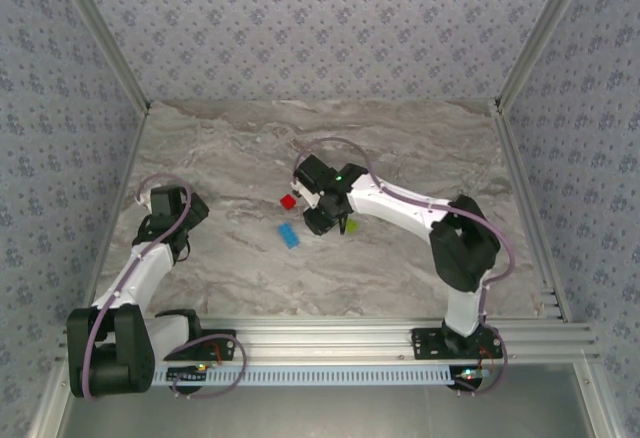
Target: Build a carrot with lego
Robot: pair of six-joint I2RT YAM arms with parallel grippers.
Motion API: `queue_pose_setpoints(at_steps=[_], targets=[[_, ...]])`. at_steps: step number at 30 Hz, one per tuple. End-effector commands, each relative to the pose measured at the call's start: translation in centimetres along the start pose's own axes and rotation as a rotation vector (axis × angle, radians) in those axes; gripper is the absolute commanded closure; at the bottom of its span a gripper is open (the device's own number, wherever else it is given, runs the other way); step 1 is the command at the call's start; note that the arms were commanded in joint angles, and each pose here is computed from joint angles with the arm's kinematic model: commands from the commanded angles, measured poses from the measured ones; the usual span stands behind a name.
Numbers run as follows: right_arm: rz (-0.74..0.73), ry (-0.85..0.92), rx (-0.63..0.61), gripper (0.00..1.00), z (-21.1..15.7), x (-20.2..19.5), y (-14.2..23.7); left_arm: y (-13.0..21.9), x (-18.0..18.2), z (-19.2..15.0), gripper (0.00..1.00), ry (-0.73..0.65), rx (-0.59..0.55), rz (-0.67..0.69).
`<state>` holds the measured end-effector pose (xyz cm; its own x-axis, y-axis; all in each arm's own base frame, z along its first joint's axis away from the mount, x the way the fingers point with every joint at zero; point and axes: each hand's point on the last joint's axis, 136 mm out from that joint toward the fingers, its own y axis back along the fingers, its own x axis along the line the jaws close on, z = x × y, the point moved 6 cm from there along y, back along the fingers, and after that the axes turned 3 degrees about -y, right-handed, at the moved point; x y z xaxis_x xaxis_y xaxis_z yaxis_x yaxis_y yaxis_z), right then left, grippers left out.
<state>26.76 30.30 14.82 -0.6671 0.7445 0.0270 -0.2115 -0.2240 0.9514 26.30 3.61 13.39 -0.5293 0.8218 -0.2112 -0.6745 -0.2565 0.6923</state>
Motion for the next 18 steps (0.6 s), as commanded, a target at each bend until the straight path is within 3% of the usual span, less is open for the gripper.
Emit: queue_pose_setpoints(at_steps=[1,18], targets=[[0.008,0.003,-0.029,0.75,1.4,0.1,-0.6,0.1,-0.3,0.6,0.03,0.006,-0.013,-0.013],[0.010,-0.016,-0.021,0.73,1.4,-0.1,-4.2,-0.1,-0.4,0.7,0.02,0.001,-0.011,-0.013]])
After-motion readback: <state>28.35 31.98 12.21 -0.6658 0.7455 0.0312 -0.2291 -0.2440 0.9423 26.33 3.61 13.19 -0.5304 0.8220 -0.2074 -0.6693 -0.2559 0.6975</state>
